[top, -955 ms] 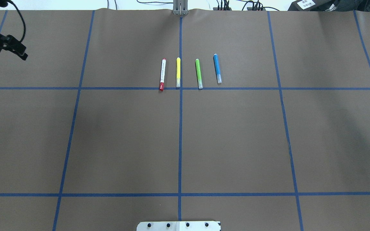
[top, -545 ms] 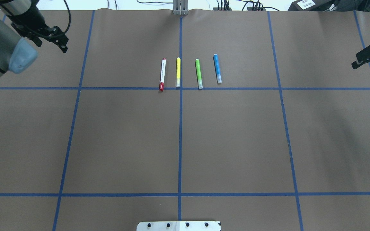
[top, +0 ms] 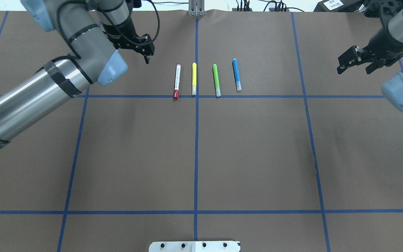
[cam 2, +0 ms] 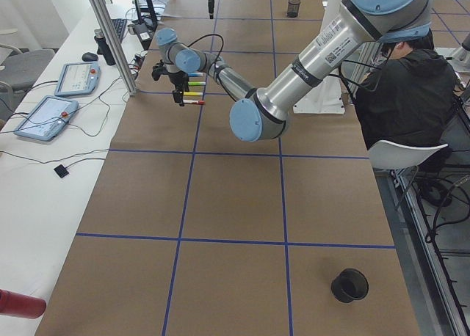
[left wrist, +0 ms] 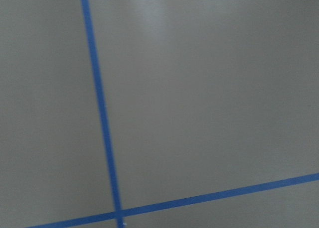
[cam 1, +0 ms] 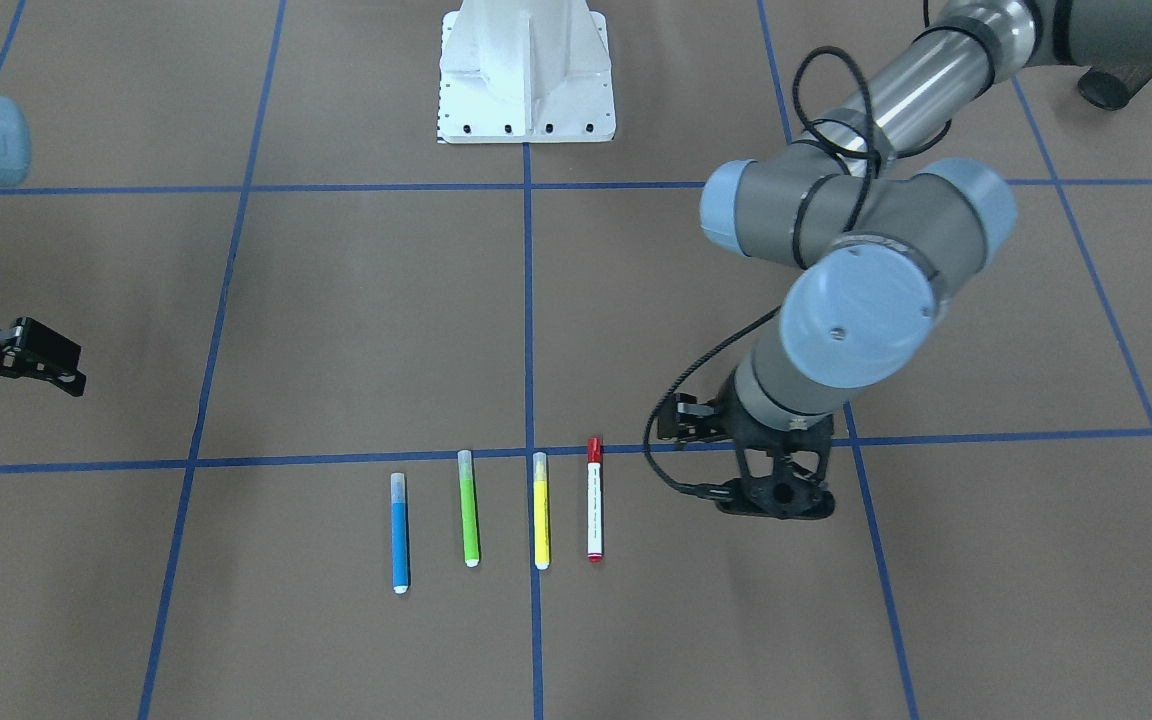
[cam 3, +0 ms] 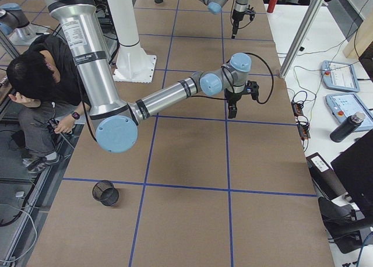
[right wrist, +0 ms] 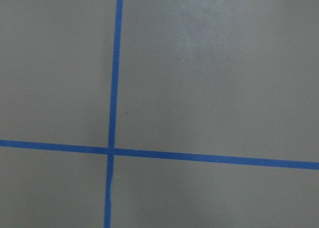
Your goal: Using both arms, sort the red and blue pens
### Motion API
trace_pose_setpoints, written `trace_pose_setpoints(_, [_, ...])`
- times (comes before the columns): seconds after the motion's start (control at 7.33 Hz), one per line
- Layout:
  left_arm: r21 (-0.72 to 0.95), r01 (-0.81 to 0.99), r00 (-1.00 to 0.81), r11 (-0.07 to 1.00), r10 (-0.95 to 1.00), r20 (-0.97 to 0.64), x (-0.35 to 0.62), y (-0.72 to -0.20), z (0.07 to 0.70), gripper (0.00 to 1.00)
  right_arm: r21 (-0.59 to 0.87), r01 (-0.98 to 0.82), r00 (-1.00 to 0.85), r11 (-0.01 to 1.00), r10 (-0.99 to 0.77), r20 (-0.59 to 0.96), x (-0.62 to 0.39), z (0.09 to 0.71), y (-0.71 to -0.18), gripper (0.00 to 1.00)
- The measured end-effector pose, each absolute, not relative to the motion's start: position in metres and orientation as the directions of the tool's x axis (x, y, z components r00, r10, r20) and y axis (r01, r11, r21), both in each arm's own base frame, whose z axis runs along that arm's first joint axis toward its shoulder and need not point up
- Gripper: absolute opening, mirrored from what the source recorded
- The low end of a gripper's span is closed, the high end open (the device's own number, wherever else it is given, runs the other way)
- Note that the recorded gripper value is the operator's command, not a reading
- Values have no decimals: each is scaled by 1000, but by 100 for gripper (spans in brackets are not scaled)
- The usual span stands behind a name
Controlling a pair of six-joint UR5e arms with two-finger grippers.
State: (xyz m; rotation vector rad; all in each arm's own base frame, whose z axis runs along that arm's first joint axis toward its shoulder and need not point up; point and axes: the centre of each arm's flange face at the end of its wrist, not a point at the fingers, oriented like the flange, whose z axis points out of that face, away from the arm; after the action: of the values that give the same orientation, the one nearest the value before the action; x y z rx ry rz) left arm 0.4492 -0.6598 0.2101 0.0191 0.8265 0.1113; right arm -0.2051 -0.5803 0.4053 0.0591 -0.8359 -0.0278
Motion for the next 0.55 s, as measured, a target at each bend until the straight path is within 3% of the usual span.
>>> trace_pose_setpoints(0.55, [93,-89,671,992,128,-731,532,-647,199,98,22,-34,671,999,7,742,-243,383,-585,100])
